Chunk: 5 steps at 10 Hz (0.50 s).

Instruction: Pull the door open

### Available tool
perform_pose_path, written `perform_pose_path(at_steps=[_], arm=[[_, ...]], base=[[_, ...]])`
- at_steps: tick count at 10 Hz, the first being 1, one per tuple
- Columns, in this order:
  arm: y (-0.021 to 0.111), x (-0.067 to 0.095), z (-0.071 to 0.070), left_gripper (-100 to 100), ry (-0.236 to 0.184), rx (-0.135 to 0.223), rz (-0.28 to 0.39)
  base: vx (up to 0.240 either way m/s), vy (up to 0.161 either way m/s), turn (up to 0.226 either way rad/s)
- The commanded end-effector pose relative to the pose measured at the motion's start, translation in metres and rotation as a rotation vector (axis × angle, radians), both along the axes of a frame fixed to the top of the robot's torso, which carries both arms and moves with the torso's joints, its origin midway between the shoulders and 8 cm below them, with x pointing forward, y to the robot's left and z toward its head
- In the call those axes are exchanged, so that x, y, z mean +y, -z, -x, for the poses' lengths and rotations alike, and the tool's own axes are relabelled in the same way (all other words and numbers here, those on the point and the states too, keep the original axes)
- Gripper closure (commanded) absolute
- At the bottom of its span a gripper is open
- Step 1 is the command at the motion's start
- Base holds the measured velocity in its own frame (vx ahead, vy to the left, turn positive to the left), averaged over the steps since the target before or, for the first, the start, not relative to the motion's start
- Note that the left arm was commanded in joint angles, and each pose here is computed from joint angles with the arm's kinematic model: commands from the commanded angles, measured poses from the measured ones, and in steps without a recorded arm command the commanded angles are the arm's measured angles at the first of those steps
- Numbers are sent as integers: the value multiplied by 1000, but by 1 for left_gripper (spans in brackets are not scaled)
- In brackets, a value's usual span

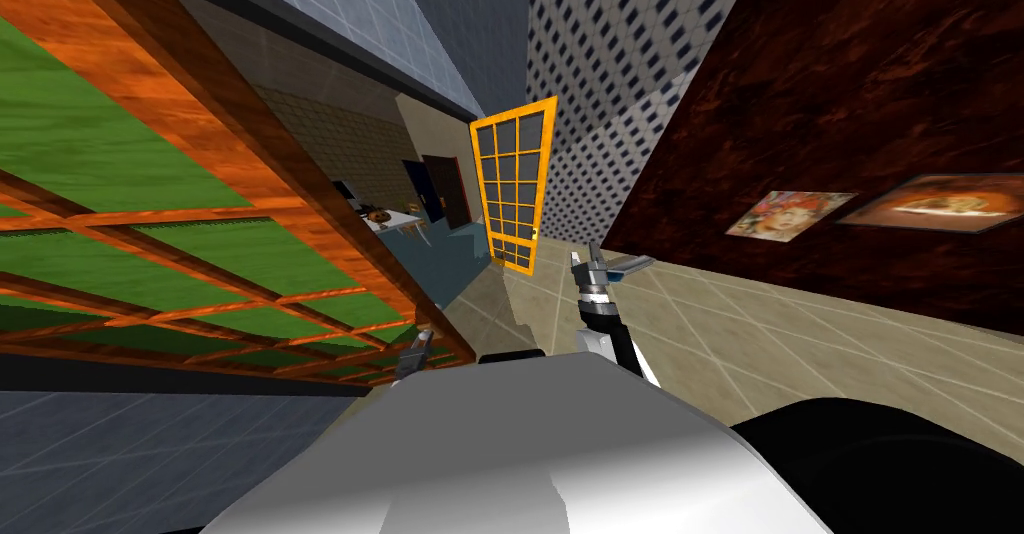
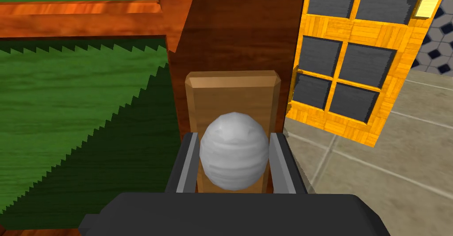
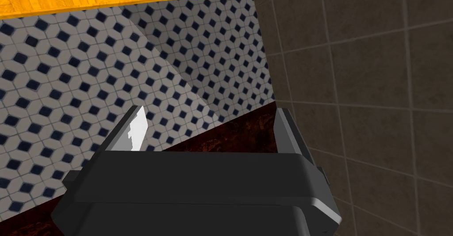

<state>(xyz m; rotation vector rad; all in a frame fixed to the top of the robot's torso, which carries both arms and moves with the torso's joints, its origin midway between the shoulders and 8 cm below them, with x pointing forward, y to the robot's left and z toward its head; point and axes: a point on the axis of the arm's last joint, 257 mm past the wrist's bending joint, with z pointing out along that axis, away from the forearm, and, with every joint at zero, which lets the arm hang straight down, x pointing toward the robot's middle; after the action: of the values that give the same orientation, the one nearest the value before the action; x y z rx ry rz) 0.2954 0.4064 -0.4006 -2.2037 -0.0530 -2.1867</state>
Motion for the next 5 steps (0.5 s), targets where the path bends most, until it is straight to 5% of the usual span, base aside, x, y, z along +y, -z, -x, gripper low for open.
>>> perform_pose_path(at_steps=[1, 5], arm=[[0, -1, 5, 100, 14, -1, 1], [-2, 0, 16, 100, 46, -6, 1]], base=[[-191, 47, -134], [-198, 39, -125]])
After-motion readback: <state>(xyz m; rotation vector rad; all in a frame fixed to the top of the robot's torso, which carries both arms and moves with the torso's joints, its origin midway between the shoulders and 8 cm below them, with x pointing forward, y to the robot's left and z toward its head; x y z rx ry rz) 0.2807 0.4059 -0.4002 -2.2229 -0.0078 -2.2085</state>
